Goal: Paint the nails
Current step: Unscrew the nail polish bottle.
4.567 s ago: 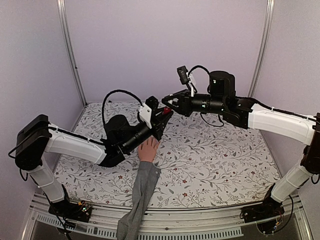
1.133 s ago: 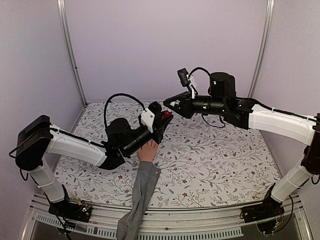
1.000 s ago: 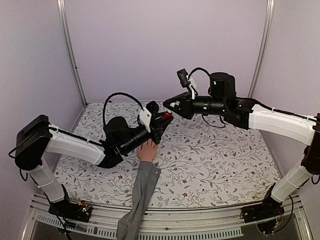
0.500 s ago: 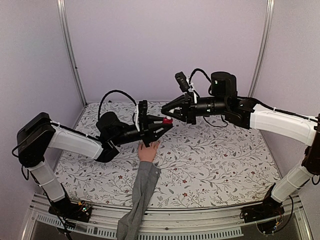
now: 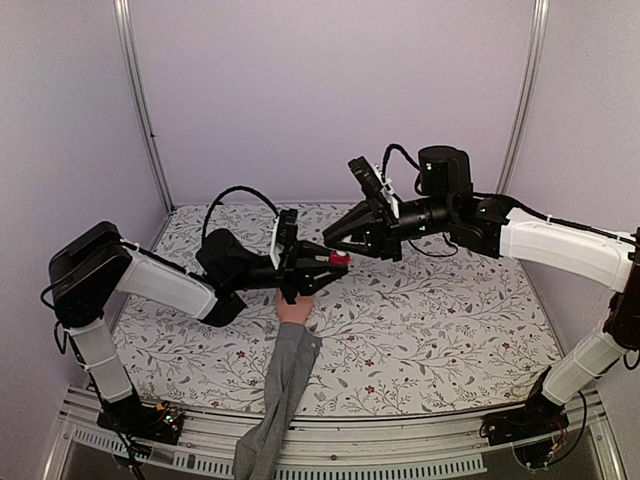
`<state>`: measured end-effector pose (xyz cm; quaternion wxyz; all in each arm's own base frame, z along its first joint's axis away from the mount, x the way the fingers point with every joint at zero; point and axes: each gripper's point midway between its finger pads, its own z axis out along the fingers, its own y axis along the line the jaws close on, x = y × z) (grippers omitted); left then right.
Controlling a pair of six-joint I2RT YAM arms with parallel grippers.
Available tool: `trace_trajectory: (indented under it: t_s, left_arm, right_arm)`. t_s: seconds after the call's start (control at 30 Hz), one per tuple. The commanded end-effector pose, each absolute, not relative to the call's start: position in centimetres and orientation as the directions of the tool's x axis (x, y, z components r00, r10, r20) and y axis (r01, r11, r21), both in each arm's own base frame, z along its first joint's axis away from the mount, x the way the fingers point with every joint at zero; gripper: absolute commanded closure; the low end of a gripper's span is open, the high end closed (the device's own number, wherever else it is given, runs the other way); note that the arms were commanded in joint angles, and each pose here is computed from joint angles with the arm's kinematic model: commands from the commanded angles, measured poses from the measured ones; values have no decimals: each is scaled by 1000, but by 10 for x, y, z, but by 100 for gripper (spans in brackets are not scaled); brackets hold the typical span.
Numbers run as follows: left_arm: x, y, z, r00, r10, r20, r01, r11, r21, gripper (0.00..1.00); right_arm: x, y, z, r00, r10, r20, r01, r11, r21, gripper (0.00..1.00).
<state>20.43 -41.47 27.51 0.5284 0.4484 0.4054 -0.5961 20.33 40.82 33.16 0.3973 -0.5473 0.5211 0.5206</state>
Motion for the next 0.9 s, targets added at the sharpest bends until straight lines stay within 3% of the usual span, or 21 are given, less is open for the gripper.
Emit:
trace_trajectory:
  t_s: [0.0, 0.03, 0.13, 0.27, 0.47, 0.87]
  left_arm:
    - [198, -409, 289, 54, -311, -949, 995, -66, 78, 100]
    - [202, -407, 290, 68, -311, -948, 996, -30, 81, 100]
    - [217, -401, 292, 107, -306, -946, 992, 94, 82, 100]
    - [235, -393, 294, 152, -291, -945, 968, 236, 83, 100]
    - [252, -392, 292, 204, -236, -950, 915, 391, 99, 100]
    - [277, -390, 297, 292, -148, -945, 758, 638, 134, 100]
  right_arm:
    - [206, 412, 345, -66, -139, -988, -992, -99, 80, 69]
    - [209, 411, 346, -64, -136, -989, -995, -69, 74, 59]
    - [225, 405, 349, -61, -121, -991, -997, 50, 55, 45]
    - [249, 388, 363, -54, -69, -996, -969, 245, 36, 20]
    - [259, 378, 369, -77, -43, -996, -943, 327, 58, 2]
    - [285, 376, 360, -254, -3, -967, -864, 450, 226, 3]
